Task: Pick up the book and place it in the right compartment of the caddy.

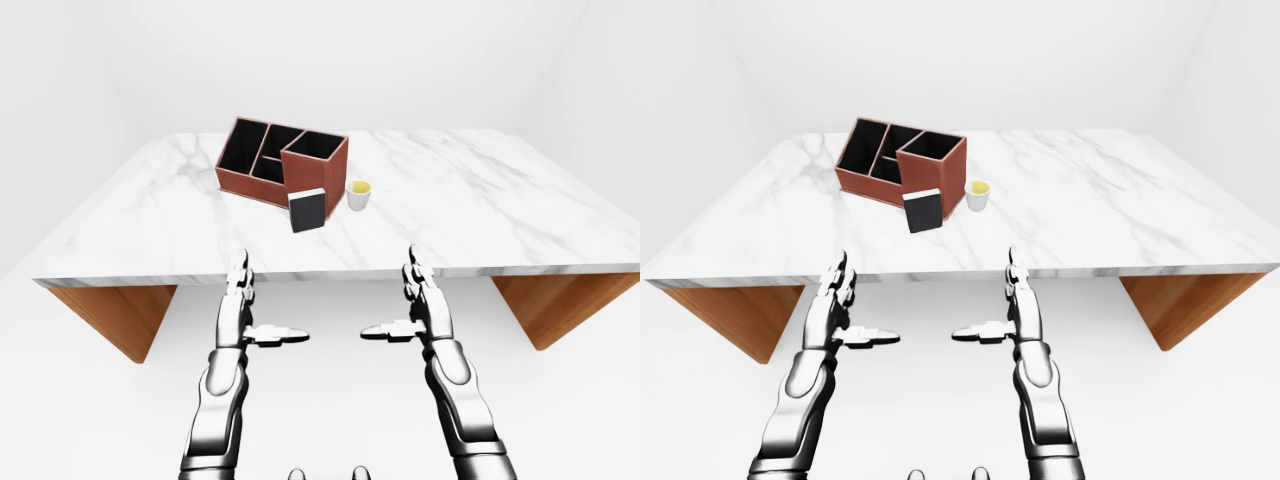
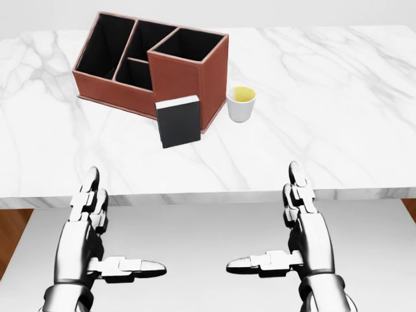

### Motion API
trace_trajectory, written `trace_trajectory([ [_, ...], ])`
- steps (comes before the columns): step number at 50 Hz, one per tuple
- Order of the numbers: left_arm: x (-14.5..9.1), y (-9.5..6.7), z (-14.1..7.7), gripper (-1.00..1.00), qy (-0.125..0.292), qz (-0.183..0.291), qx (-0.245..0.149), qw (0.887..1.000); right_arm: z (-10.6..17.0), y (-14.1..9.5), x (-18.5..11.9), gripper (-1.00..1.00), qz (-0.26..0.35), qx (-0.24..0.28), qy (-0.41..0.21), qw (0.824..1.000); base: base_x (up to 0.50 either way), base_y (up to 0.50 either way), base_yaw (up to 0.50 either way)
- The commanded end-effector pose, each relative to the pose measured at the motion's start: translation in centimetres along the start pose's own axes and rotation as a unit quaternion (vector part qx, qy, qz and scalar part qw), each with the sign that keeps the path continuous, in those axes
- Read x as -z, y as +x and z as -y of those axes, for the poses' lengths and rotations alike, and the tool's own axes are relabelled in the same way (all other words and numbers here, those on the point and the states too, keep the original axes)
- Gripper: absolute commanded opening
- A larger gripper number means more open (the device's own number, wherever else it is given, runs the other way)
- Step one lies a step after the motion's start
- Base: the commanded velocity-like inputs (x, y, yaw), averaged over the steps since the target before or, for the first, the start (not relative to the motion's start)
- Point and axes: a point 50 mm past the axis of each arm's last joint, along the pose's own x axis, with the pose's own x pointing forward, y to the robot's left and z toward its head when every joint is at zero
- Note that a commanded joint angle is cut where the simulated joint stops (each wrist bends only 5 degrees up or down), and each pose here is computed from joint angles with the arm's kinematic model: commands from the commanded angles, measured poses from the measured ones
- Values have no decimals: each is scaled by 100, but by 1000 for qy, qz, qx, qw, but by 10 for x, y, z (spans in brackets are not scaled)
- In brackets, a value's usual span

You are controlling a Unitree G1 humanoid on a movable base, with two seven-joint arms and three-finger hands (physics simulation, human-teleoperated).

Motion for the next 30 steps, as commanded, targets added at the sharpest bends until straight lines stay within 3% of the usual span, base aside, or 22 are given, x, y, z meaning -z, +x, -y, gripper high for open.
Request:
trace_trajectory([
  [1, -3, -5, -9, 100, 16, 12, 0, 1000, 1, 0, 0, 100, 2, -18, -11, 1000, 0, 0, 0],
  [23, -11, -7, -10, 100, 22, 23, 6, 999, 3, 2, -21, 100, 37, -21, -7, 999, 0, 0, 0],
  [26, -12, -8, -10, 100, 24, 24, 6, 999, 3, 1, -22, 100, 43, -16, -30, 998, 0, 0, 0],
  [30, -12, -8, -10, 100, 26, 25, 4, 999, 0, -1, -25, 100, 45, -26, -17, 999, 0, 50, 0],
])
